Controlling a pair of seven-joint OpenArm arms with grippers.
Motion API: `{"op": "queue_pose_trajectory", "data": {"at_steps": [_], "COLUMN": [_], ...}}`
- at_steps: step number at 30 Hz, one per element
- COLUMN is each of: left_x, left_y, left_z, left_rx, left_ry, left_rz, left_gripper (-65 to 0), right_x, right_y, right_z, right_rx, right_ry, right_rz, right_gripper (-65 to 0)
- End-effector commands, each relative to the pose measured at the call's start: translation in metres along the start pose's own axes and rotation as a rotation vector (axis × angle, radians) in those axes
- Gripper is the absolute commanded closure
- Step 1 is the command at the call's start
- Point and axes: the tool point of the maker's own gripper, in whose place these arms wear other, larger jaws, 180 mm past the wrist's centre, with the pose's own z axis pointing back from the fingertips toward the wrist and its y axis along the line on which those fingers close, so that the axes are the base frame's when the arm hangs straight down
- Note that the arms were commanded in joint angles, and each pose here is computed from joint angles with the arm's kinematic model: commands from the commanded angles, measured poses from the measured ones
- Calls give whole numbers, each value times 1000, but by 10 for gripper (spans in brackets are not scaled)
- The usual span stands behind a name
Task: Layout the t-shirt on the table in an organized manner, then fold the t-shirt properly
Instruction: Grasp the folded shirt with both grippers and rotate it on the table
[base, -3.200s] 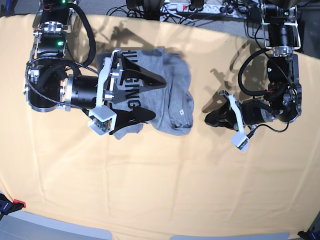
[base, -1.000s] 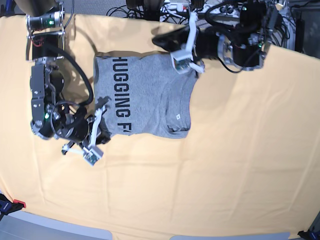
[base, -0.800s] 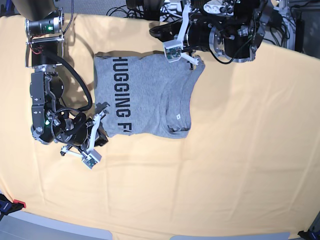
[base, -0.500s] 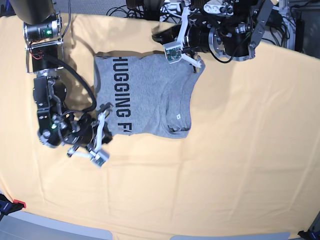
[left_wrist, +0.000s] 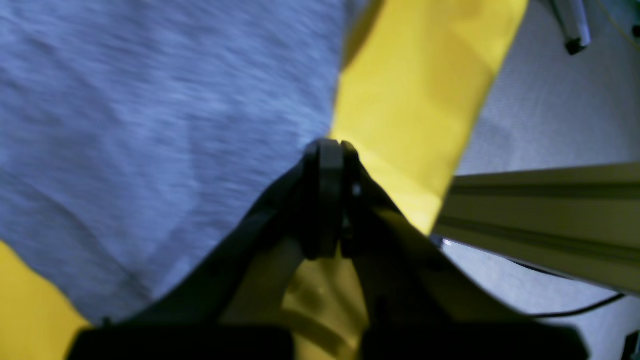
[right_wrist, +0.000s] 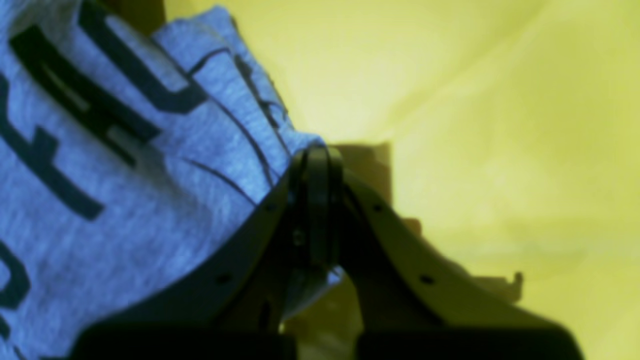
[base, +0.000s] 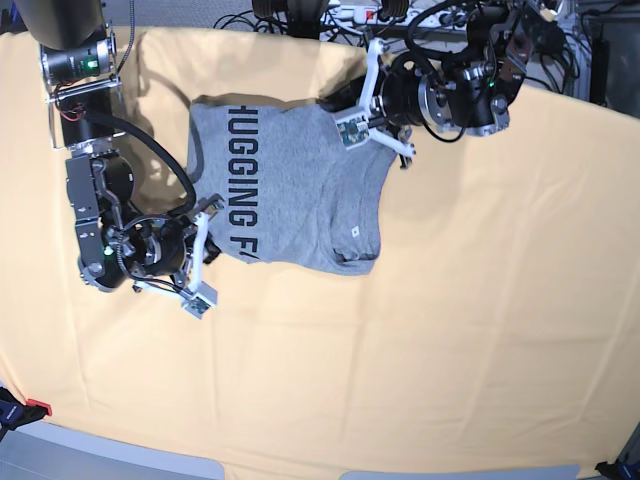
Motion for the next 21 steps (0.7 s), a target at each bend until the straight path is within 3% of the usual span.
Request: {"op": "queue_pose_trajectory", "data": {"at_steps": [1,11,21], "left_x": [9,-8,37], "left_y": [5,72,144], "left_z": [2,-7,7], "left_rx": [3,65,172], "left_ry": [-38,5,-73], "left_rz": [-8,69,27], "left_gripper": [0,0,0], "right_x": [3,-39,-79], "right_y": [-10,6,43], "right_z": [11,23,45], "right_rx": [-20,58,31], "right_ry": [-5,22,82], "right_rz": [12,-19,-21], "right_gripper": [0,0,0]}}
